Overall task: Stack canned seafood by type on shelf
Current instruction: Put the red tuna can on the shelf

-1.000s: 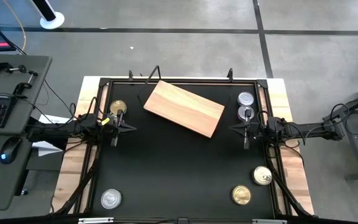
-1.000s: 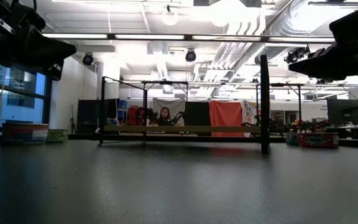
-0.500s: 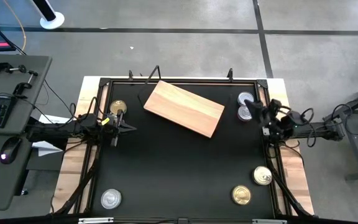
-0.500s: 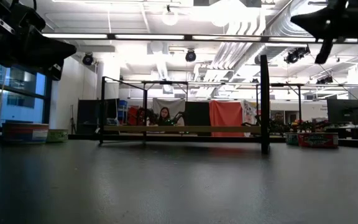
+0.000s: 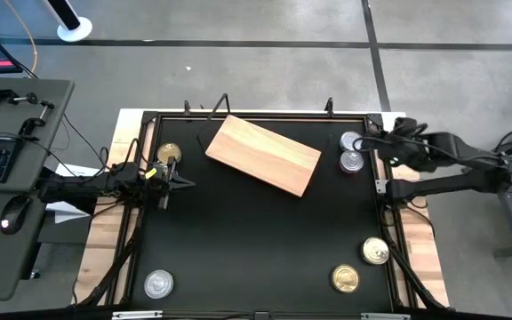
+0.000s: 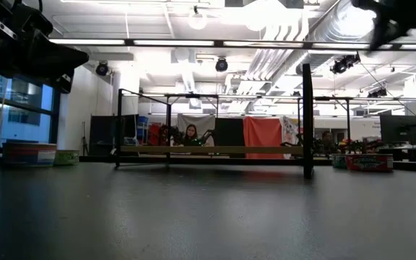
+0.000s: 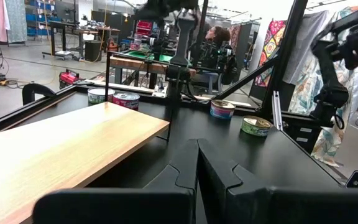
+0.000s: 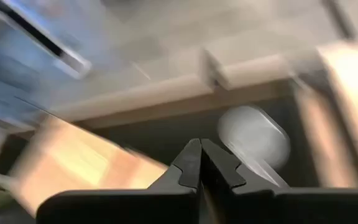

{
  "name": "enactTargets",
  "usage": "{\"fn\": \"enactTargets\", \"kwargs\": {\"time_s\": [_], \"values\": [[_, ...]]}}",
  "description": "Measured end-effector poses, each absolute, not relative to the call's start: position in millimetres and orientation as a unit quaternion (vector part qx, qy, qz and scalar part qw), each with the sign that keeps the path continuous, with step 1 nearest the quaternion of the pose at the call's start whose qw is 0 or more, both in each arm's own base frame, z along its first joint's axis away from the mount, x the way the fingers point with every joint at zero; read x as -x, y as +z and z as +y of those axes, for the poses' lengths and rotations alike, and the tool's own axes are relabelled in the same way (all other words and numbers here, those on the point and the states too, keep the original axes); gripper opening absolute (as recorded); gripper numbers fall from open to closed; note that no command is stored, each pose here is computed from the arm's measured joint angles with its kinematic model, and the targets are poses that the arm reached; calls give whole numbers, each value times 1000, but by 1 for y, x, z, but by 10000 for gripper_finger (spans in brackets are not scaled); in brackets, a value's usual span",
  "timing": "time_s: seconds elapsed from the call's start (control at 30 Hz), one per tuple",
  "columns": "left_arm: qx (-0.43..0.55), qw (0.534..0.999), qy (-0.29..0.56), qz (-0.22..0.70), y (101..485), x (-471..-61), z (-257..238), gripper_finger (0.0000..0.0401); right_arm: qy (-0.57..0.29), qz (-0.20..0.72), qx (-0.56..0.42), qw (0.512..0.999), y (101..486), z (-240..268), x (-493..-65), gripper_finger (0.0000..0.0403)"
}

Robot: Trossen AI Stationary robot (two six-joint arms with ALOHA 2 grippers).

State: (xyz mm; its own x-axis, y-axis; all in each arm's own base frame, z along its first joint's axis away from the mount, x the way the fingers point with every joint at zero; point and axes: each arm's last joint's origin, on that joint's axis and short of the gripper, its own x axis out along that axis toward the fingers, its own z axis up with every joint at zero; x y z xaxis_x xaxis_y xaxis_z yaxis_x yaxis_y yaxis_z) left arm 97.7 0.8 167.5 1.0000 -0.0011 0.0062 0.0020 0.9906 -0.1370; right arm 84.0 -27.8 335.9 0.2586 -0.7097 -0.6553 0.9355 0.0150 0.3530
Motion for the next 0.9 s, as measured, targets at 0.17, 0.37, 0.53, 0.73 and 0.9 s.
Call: {"fn": "enactTargets", "kwargs": {"time_s": [0.17, 0.37, 0.53, 0.73, 0.9], "values": [[68, 998, -1, -3, 167, -98, 1, 0, -553, 334, -428, 632, 327, -32, -96, 0], [35, 999, -1, -7, 168, -98, 1, 0, -407, 464, -427, 661, 295, -46, -116, 0], [35, 999, -1, -13, 169, -98, 1, 0, -343, 522, -346, 700, 281, -58, -121, 0], [82, 997, -2, -14, 170, -98, 1, 0, -336, 542, -283, 717, 278, -73, -127, 0], [107, 994, 10, -15, 170, -98, 2, 0, -369, 578, -304, 661, 259, -95, -130, 0]]}}
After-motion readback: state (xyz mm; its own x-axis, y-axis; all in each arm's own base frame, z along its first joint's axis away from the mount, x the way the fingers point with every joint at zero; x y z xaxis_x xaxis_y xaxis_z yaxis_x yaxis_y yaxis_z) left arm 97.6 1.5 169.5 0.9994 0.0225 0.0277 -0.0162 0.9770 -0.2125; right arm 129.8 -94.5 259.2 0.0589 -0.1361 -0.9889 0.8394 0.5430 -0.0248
